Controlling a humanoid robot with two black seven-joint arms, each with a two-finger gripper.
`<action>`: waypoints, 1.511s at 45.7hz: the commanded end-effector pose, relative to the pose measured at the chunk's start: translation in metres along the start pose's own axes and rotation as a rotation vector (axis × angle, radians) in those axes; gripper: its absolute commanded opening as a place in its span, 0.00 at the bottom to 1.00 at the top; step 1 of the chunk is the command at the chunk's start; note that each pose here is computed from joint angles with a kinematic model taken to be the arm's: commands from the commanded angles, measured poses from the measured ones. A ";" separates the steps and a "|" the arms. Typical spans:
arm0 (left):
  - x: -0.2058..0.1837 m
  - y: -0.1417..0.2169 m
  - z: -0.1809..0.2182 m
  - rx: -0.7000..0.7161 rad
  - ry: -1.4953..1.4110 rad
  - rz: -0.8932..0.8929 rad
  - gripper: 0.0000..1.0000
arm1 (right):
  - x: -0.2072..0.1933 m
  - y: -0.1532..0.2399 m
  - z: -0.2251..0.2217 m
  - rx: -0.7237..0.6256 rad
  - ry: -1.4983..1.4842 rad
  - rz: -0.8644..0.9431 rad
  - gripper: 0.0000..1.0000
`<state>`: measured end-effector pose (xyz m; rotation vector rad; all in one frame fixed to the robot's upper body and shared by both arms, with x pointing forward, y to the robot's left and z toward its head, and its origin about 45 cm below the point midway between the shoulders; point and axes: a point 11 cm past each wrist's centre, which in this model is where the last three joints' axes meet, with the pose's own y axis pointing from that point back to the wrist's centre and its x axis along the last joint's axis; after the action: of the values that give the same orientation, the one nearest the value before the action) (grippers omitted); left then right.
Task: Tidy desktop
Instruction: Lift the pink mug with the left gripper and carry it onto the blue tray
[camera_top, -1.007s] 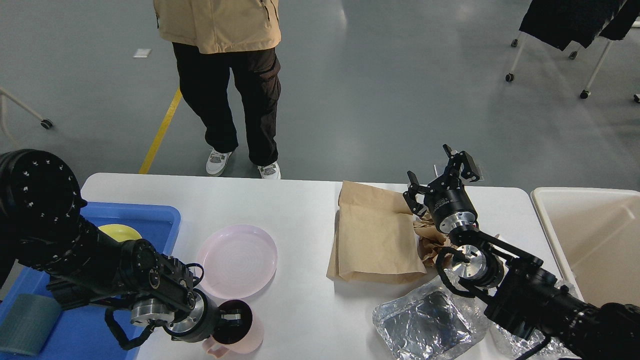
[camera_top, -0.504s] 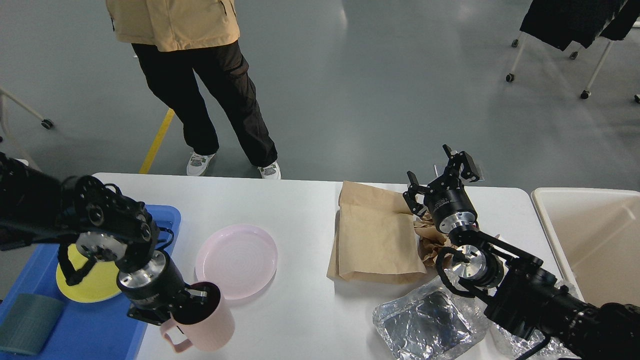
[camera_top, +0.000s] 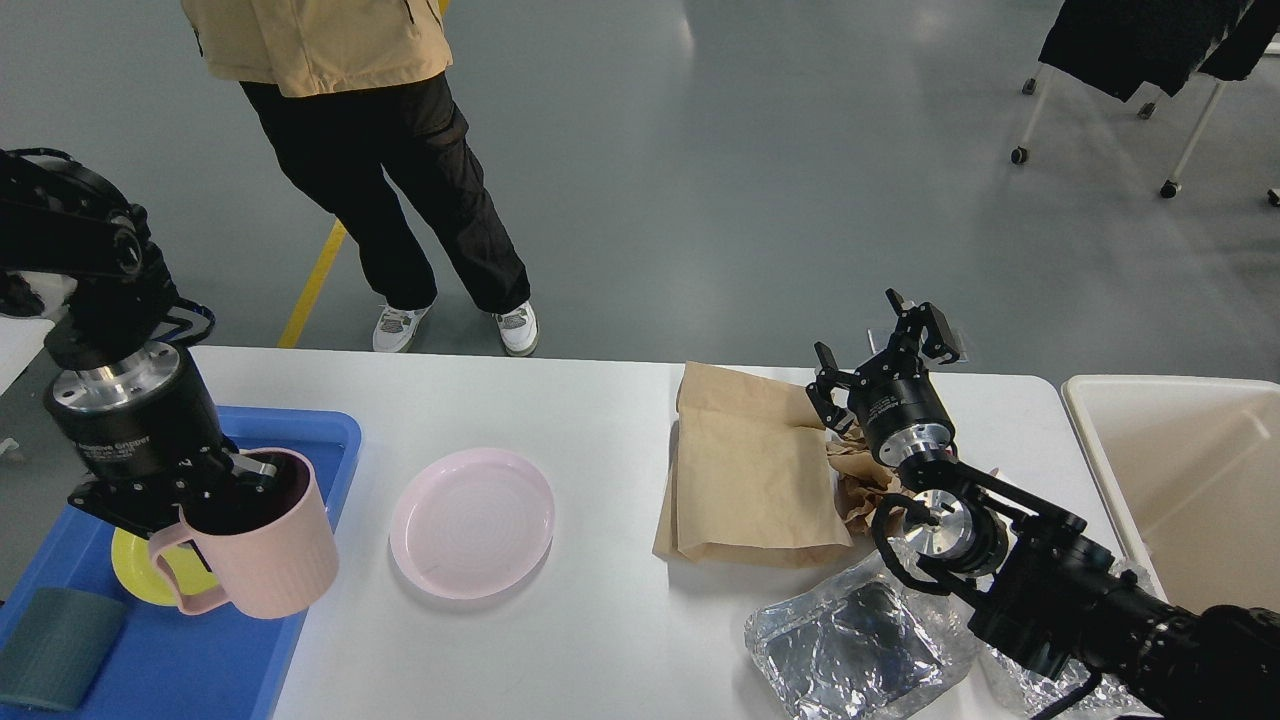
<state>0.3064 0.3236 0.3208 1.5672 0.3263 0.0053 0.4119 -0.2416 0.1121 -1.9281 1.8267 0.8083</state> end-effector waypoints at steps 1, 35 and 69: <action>0.000 -0.002 -0.005 0.022 -0.004 -0.008 0.00 | 0.000 0.000 0.000 -0.001 0.000 0.000 1.00; -0.001 -0.151 -0.103 0.204 0.156 0.199 0.00 | 0.000 0.000 0.000 0.000 0.000 0.000 1.00; -0.006 -0.199 -0.131 0.261 0.178 0.257 0.12 | 0.000 0.000 0.000 0.000 0.000 0.000 1.00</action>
<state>0.2309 0.4453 0.1301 1.8610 0.2755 0.3024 0.4119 -0.2414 0.1122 -1.9284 1.8256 0.8086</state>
